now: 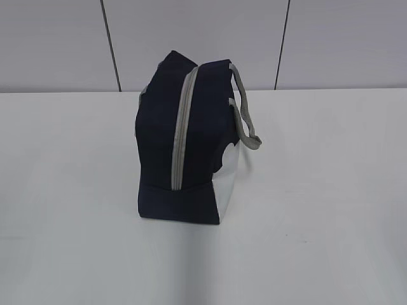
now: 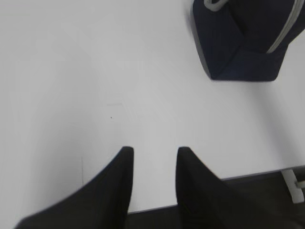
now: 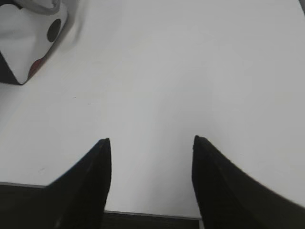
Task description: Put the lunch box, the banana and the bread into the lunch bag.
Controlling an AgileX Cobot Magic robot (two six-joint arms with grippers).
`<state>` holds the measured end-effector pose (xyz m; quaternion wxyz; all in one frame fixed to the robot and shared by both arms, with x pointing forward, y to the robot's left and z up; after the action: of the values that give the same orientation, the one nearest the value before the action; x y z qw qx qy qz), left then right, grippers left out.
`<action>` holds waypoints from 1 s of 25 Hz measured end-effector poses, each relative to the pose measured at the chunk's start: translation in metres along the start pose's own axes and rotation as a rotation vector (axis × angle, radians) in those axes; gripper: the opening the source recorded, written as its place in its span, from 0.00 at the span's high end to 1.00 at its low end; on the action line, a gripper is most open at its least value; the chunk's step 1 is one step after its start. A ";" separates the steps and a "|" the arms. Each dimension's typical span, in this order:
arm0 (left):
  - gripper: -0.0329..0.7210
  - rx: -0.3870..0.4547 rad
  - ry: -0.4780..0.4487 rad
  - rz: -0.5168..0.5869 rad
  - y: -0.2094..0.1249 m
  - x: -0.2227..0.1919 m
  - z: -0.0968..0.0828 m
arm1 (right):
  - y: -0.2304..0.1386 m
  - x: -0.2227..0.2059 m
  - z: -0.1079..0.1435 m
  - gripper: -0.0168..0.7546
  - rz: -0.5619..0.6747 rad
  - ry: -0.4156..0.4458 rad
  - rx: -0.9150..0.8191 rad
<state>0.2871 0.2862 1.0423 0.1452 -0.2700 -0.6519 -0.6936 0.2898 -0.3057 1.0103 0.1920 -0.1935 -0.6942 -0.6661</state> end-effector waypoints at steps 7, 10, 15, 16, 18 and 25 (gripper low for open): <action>0.65 0.000 0.020 -0.126 -0.009 0.020 -0.001 | -0.001 0.002 -0.003 0.45 -0.016 -0.046 -0.029; 0.65 0.001 0.021 -0.124 -0.010 0.020 -0.001 | -0.001 0.003 -0.003 0.45 -0.017 -0.052 -0.030; 0.65 0.001 0.021 -0.122 -0.010 0.020 -0.001 | -0.001 0.003 -0.003 0.45 -0.017 -0.052 -0.030; 0.65 0.001 0.021 -0.122 -0.010 0.020 -0.001 | -0.001 0.003 -0.003 0.45 -0.017 -0.052 -0.030; 0.65 0.001 0.021 -0.122 -0.010 0.020 -0.001 | -0.001 0.003 -0.003 0.45 -0.018 -0.052 -0.031; 0.65 0.001 0.021 -0.122 -0.010 0.020 -0.001 | -0.001 0.003 -0.003 0.45 -0.018 -0.052 -0.029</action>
<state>0.2652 0.2890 1.0451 0.1095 -0.2226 -0.6658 -0.7037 0.2871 -0.3089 1.0113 0.1653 -0.2072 -0.6910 -0.6725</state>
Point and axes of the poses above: a point on each arm's last joint axis where the gripper is mounted, x pointing back along that axis away from the gripper, z along the wrist's bending axis when the last joint is at zero, y = z × x, the point moved 7 cm from there along -x, pointing out along that axis toward the gripper, and after that the axes turned 4 degrees about -x, right-handed, at the moved point
